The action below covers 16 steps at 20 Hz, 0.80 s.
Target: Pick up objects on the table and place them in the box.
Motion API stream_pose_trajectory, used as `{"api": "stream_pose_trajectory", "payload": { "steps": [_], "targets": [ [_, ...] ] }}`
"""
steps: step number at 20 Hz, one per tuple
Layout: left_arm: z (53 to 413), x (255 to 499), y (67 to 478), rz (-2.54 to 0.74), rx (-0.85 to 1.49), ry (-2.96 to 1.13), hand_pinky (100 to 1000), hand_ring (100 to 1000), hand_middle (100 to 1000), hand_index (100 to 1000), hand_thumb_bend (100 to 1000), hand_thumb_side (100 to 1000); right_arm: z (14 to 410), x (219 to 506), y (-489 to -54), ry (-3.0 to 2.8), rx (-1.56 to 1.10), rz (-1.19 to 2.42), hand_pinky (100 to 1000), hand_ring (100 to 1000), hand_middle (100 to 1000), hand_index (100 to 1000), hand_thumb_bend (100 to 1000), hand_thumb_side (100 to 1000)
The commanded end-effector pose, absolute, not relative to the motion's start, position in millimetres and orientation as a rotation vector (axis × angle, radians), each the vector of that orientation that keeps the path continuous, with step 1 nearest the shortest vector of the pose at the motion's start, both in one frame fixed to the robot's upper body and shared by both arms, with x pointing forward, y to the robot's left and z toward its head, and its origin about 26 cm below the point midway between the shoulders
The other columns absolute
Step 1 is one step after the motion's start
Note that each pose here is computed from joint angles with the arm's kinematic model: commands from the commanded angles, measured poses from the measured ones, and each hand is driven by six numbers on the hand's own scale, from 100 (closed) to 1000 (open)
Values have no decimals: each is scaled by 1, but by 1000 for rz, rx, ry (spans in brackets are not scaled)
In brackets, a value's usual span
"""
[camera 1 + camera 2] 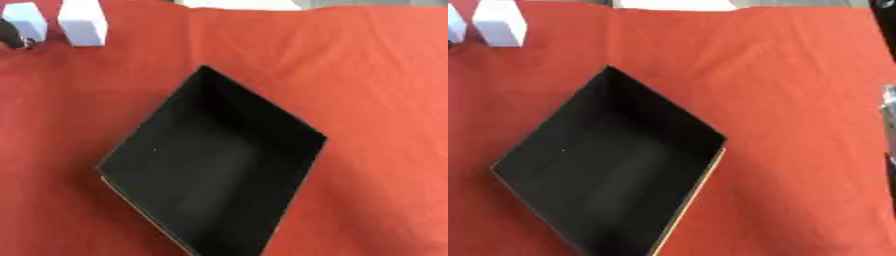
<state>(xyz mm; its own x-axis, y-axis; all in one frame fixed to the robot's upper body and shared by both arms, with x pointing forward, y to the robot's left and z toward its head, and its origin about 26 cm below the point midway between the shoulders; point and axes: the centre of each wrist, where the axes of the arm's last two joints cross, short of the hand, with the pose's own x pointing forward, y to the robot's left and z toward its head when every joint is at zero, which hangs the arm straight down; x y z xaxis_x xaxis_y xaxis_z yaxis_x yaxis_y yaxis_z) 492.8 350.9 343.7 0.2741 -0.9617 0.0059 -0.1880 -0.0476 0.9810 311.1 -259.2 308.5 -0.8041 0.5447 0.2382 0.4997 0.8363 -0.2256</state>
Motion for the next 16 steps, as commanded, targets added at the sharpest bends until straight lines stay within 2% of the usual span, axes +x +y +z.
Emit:
{"api": "stream_pose_trajectory", "payload": {
  "steps": [1, 12, 14, 15, 16],
  "targets": [
    [370, 484, 364, -865, 1521, -1132, 783, 897, 952, 958, 555, 100, 321, 305, -260, -2762, -814, 245, 769, 594, 504, 797, 100, 712],
    [381, 480, 371, -856, 1489, -1102, 723, 861, 942, 931, 463, 100, 328, 304, -260, -2779, -814, 261, 769, 593, 500, 796, 100, 715],
    [377, 482, 373, -880, 1442, -1085, 639, 779, 861, 899, 401, 100, 329, 304, -260, -2778, -817, 262, 769, 593, 499, 796, 100, 716],
    [376, 482, 373, -890, 1418, -1081, 555, 683, 740, 835, 373, 100, 329, 304, -261, -2776, -820, 262, 769, 593, 500, 796, 100, 716],
    [375, 483, 372, -900, 1397, -1080, 511, 638, 689, 799, 369, 100, 329, 304, -261, -2773, -823, 260, 769, 593, 500, 796, 100, 717]
  ]
}}
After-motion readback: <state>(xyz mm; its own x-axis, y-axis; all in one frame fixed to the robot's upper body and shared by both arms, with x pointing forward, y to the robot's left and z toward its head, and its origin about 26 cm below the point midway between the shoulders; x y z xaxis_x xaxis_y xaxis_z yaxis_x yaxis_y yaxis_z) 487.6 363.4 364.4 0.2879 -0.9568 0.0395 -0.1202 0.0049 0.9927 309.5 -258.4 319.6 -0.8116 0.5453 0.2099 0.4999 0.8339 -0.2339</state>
